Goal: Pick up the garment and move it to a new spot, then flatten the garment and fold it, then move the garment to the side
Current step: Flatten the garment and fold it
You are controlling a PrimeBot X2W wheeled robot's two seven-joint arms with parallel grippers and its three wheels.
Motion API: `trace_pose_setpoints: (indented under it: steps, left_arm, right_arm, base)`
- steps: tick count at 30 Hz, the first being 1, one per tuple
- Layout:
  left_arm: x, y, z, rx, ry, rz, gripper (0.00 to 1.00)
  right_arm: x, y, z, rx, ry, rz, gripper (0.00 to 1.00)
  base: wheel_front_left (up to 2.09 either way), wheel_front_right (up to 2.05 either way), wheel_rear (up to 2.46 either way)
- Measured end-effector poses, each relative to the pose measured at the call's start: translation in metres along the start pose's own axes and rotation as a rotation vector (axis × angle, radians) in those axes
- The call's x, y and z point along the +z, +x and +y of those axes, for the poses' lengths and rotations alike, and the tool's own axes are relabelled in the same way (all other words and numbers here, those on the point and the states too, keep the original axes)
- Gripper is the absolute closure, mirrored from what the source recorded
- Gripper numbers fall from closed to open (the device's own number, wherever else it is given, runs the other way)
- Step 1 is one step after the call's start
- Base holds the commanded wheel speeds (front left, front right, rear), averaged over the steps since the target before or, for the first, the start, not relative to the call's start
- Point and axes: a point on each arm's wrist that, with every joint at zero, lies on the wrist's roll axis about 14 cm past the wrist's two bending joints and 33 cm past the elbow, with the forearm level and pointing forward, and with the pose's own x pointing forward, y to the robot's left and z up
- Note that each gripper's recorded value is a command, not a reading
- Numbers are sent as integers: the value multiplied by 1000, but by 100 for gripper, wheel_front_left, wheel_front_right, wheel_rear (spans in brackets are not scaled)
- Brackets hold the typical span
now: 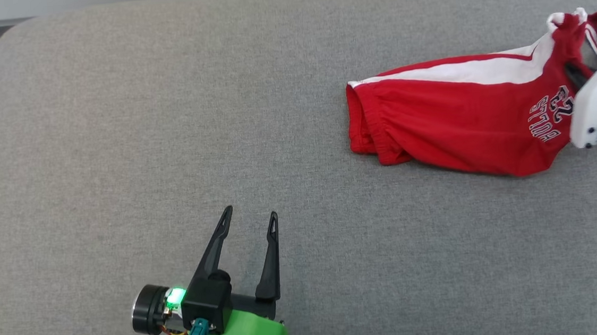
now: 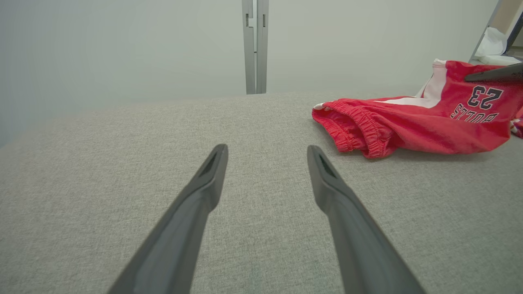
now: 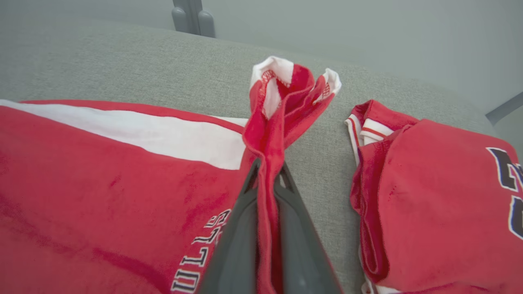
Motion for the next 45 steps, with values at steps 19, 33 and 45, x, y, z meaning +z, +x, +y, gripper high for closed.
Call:
trace_pose_setpoints:
  steps: [19,33,45]
  left_arm:
    - [21,-33,18,99,-10,-53,0]
    - [14,-37,27,142,-27,-30,0]
    - [20,-26,18,103,-25,-52,0]
  right_arm:
    - [71,-1,147,302,-12,-101,100]
    - [59,4,228,462,-1,-70,0]
    - [85,-26,135,306,44,-345,0]
  base:
    - [0,0,0]
    - [0,0,0]
    - [0,0,0]
